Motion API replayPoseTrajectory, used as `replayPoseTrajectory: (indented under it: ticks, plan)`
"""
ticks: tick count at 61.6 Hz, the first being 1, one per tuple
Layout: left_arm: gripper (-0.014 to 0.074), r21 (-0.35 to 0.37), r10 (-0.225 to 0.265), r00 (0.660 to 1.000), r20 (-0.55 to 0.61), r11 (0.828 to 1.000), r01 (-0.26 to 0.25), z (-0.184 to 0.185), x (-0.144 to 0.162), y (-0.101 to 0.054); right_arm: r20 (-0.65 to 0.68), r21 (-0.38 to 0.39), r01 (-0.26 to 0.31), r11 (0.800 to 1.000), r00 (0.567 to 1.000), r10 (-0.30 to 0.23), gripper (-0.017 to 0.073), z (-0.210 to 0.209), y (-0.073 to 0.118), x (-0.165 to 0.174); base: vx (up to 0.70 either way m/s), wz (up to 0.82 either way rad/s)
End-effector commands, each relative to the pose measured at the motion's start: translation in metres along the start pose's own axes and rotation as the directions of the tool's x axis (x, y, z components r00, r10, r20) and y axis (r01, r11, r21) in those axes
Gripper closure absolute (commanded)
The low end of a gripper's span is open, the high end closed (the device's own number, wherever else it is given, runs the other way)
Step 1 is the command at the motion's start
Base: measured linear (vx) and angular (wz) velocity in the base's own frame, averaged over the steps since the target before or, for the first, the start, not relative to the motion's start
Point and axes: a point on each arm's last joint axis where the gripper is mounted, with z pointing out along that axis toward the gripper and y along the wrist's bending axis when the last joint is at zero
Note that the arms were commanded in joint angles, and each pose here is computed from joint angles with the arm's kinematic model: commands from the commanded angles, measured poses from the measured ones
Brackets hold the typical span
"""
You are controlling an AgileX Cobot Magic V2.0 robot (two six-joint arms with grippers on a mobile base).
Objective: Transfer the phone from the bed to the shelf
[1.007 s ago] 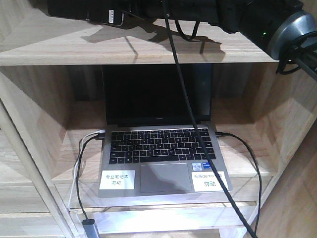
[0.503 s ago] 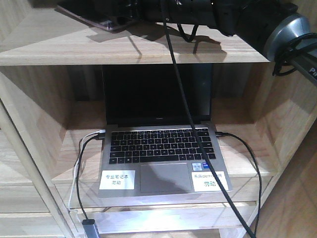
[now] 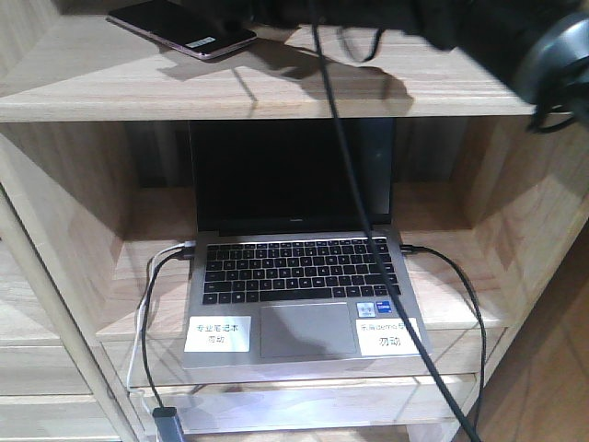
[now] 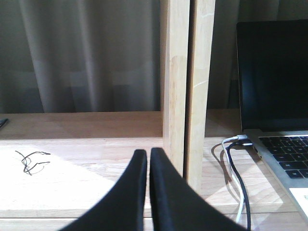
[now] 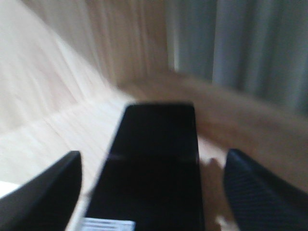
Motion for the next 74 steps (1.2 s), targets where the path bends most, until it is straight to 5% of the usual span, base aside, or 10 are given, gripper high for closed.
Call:
replayPoseTrajectory:
  ticks: [1,15,27,45,74]
  plan:
    - [0.0592,-0.009,-0.014,0.994,0.107,1.0,0.015,-0.003,-0.014,0.002,0.098,0.019,0.035,0.999,0.995,-0.037,0.0142,-0.037,0.015,-0.042,0.0,0.0]
    - [0.0592,-0.009,-0.014,0.994,0.107,1.0,0.015,-0.003,-0.014,0.002,0.041,0.007,0.056,0.998,0.998,-0.057,0.0578,-0.058,0.026,-0.046,0.0,0.0]
    - [0.0592,-0.009,-0.014,0.994,0.107,1.0,0.015,-0.003,-0.014,0.002,0.035,0.065,0.027,0.997,0.999,-0.029,0.0565,-0.08,0.032,-0.032,0.0,0.0]
    - [0.0592,-0.009,-0.014,0.994,0.107,1.0,0.015,-0.003,-0.014,0.002,0.045,0.184,0.055,0.981,0.997,-0.064,0.0565,-0.137,0.05,0.002,0.0,0.0]
    - [0.0592,-0.009,-0.014,0.994,0.107,1.0,0.015,-0.003,-0.014,0.002,0.047,0.245,0.049,0.968,0.997,-0.062,0.0565,-0.229,0.091,0.07,0.0,0.0]
